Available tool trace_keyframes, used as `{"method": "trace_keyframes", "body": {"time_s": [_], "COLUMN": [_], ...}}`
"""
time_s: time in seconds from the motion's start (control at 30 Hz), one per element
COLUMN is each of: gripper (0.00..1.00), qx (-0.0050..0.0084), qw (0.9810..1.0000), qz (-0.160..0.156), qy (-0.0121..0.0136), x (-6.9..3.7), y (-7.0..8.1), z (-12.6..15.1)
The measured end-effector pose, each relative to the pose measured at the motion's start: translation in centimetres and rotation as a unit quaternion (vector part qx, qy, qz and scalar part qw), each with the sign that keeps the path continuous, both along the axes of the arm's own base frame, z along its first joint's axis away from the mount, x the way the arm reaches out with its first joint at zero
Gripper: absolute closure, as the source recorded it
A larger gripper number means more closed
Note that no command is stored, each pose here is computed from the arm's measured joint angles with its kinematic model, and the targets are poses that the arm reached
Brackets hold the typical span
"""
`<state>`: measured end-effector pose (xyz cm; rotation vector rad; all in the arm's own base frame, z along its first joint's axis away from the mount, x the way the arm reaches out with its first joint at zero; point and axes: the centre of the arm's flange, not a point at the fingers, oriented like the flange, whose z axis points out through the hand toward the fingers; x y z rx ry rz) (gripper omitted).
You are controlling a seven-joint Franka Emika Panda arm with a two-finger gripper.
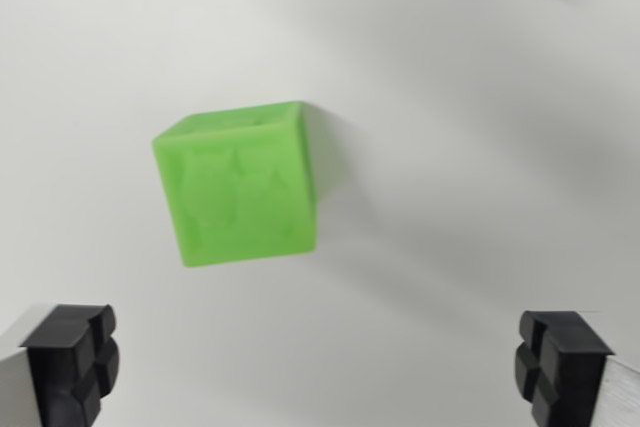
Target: Stack cube
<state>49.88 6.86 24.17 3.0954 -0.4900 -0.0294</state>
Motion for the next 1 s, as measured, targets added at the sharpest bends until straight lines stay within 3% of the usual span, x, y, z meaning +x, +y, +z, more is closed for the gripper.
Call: {"method": "trace_keyframes", "body": {"time_s": [0.5,0.73,1.0], "gripper": [0.0,0.0,0.0], "qx": [0.0041,0.0041,0.0041], "qw": [0.9977,0.9976,0.9976], "qz": [0.068,0.068,0.069], "qy": [-0.0075,-0.0052,-0.0061], "x": [-2.0,-2.1,-2.1], "y": [2.6,2.4,2.4], "z": [-5.1,-8.1,-10.9]}}
